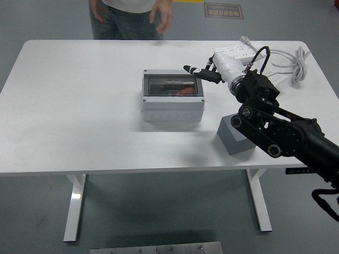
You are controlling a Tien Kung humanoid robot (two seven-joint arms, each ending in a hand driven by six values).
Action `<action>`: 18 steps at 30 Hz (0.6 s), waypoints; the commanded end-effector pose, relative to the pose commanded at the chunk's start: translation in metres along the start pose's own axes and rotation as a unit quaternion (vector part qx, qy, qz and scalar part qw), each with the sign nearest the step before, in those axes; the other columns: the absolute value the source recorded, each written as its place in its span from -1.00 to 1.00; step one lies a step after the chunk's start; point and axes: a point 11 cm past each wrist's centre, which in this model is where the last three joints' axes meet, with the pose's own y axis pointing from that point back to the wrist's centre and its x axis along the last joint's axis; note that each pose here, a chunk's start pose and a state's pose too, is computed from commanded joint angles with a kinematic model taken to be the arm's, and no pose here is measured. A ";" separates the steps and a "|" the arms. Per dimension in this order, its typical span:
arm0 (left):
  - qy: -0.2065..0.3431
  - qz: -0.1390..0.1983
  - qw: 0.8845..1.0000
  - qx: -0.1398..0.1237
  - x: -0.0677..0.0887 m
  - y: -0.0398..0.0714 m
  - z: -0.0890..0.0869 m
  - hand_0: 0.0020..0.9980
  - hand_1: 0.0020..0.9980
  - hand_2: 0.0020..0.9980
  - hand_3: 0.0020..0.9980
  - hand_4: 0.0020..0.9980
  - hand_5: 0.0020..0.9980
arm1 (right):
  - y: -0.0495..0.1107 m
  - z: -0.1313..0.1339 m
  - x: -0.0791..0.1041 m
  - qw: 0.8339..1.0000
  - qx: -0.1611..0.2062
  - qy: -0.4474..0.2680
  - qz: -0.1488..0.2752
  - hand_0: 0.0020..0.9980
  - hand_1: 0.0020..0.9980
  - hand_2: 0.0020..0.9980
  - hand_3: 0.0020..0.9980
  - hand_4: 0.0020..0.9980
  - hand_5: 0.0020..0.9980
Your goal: Fetch the battery,place it into the box,close the lid of the box
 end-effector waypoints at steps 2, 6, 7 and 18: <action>0.000 -0.001 1.000 0.000 -0.002 0.000 -0.001 0.00 0.44 0.16 0.06 -0.77 -1.00 | 0.002 0.010 0.002 0.999 0.004 -0.043 0.015 -0.55 -0.46 -0.34 -0.25 0.92 0.96; 0.000 -0.004 1.000 0.001 -0.004 0.000 -0.001 0.00 0.44 0.16 0.06 -0.76 -1.00 | 0.007 0.037 0.010 0.988 0.011 -0.141 0.058 -0.60 -0.49 -0.36 -0.25 0.93 0.91; 0.000 -0.005 1.000 0.001 -0.005 -0.001 -0.001 0.00 0.44 0.16 0.06 -0.76 -1.00 | 0.008 0.044 0.013 0.984 0.012 -0.162 0.068 -0.60 -0.49 -0.36 -0.25 0.93 0.91; 0.000 -0.012 1.000 0.003 -0.010 -0.001 -0.004 0.00 0.44 0.15 0.06 -0.77 -1.00 | 0.028 0.092 0.019 0.915 0.082 -0.382 0.097 -0.53 -0.44 -0.32 -0.26 0.81 0.62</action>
